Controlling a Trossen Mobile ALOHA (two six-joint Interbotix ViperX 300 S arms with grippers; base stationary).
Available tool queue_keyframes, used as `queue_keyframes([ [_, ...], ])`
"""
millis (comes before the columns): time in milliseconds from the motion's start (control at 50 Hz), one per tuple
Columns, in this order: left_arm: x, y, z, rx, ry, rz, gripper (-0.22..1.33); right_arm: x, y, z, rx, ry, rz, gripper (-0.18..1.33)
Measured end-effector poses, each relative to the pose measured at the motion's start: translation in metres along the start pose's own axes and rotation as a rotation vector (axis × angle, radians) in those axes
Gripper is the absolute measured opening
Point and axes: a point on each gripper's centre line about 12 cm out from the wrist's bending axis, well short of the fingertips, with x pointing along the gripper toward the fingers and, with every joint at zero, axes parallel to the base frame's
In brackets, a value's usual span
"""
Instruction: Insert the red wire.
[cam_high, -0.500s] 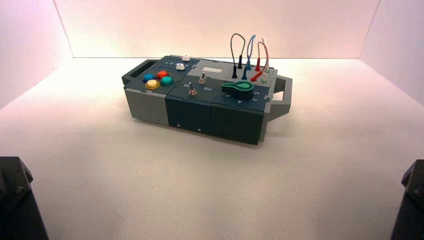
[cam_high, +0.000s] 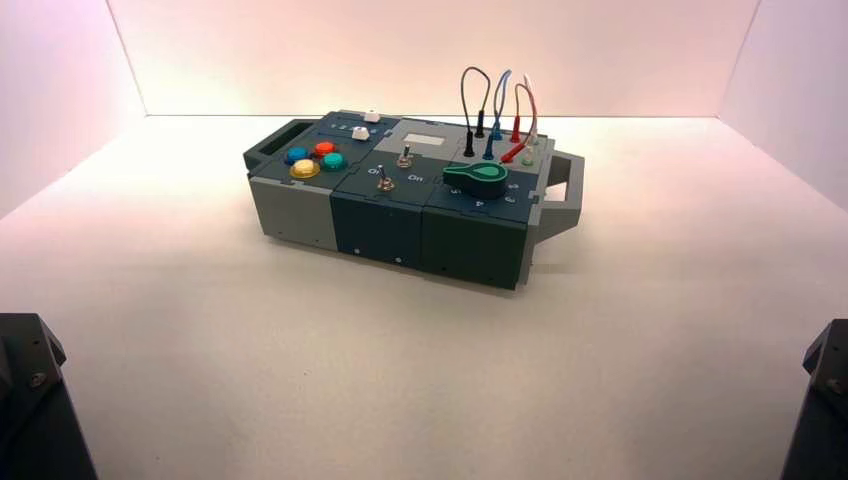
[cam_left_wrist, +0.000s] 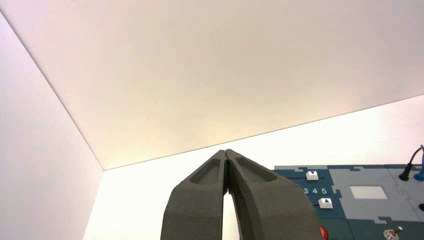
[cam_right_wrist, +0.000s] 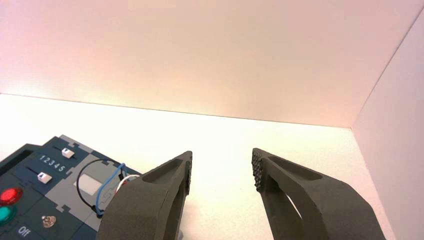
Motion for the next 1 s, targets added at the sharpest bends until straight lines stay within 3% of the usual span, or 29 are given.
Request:
queue_keyframes([
  [440, 0.0, -0.002, -0.004, -0.001, 0.04, -0.02, -0.17, -0.001, 0.003, -0.01, 0.017, 0.085, 0.012, 1.15],
  [800, 0.0, -0.013, 0.003, 0.013, 0.153, -0.112, -0.16, 0.001, 0.017, -0.013, 0.132, 0.232, 0.069, 1.15],
  [1000, -0.003, -0.033, 0.009, 0.113, 0.193, -0.228, -0.16, 0.001, 0.026, -0.019, 0.219, 0.359, 0.11, 1.15],
])
